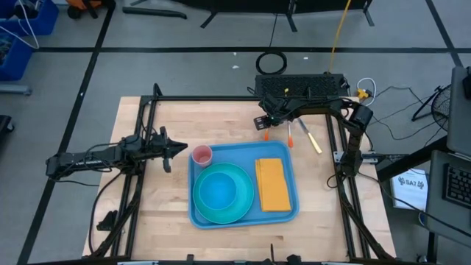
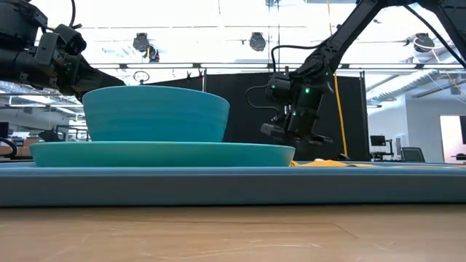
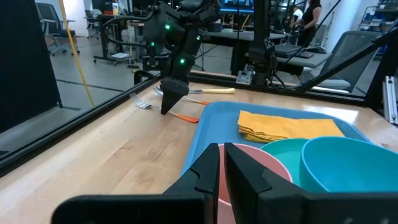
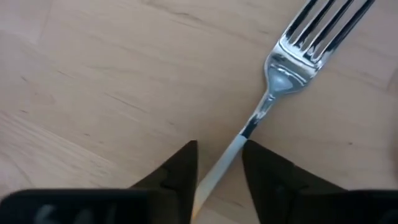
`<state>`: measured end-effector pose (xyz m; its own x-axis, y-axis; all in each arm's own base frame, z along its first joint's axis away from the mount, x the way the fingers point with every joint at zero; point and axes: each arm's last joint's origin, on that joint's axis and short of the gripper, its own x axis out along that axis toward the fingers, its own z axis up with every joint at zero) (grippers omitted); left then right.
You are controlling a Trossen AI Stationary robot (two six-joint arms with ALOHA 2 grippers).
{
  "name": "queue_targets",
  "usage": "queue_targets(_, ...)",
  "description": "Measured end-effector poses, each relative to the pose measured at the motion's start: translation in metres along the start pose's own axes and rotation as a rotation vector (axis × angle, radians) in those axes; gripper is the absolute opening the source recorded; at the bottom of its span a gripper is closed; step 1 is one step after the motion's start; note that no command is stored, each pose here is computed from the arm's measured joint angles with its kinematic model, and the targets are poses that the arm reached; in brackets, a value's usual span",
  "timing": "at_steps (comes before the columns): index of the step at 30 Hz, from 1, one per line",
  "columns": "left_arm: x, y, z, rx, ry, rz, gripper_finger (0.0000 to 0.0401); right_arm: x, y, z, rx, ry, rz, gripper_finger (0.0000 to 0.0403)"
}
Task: Set up tray
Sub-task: Put the orange fork on the yellow napkin
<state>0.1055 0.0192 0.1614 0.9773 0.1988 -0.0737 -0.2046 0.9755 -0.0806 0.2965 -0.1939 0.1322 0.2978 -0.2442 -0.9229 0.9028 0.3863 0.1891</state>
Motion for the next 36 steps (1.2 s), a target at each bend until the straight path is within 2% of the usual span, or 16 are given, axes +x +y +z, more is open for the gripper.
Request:
queue_targets(7, 0.0, 0.0, 0.0, 0.0, 0.0, 0.0, 0.0026, 0.001, -0.002, 0.002, -0.067, -0.006, -0.004, 0.0015)
queue_targets(14, 0.0, 0.0, 0.0, 0.0, -0.001, 0.0, 0.0026, 0.001, -0.001, 0.002, -0.127, -0.019, 0.005, 0.0006)
queue_targets(20, 0.0, 0.0, 0.0, 0.0, 0.0, 0.0, 0.0026, -0.006, 0.006, 0.006, -0.163, -0.064, 0.068, 0.0003)
queue_targets(25, 0.0, 0.0, 0.0, 0.0, 0.0, 0.0, 0.0026, -0.037, 0.021, 0.012, -0.2, -0.134, 0.271, 0.0002)
queue_targets(29, 0.0, 0.0, 0.0, 0.0, 0.0, 0.0, 0.0026, -0.073, 0.042, 0.002, -0.255, -0.134, 0.46, 0.0002)
queue_targets(33, 0.0, 0.0, 0.0, 0.0, -0.001, 0.0, 0.0026, -0.109, 0.065, -0.031, -0.286, -0.078, 0.616, 0.0001)
queue_targets(36, 0.0, 0.0, 0.0, 0.0, 0.0, 0.0, 0.0026, -0.126, 0.077, -0.07, -0.25, 0.01, 0.673, 0.0001)
